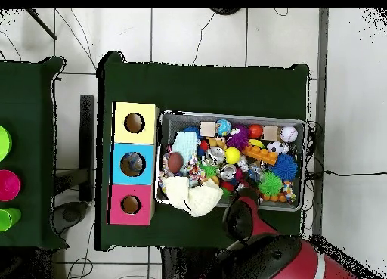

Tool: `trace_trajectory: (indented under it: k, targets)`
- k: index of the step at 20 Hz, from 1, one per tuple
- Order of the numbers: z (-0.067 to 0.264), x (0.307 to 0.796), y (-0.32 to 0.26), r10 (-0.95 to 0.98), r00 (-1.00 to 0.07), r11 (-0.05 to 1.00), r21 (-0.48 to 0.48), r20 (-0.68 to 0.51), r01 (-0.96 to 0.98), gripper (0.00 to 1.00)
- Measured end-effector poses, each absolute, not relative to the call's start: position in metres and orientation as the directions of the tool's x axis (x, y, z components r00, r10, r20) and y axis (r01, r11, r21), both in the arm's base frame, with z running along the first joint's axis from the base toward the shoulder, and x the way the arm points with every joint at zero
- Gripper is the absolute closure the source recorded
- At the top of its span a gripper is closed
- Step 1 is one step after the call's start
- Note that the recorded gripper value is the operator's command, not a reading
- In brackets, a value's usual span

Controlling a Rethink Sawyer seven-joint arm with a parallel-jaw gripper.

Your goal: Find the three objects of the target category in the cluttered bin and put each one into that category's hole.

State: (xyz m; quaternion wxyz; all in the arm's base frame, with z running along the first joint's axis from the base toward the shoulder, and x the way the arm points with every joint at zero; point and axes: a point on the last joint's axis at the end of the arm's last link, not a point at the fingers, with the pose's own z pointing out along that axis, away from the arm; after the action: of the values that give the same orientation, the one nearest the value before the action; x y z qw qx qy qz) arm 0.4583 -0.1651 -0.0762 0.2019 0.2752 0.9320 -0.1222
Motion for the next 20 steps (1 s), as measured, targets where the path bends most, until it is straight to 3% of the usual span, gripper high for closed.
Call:
trace_trajectory:
  k: [12, 20]
  targets:
    - [-0.073, 0.462, -0.161, 0.409, -0.797, 0.840, -0.157, -0.444, 0.519, 1.00]
    - [-0.070, 0.493, -0.163, 0.331, -0.801, 0.860, -0.189, -0.498, 0.474, 1.00]
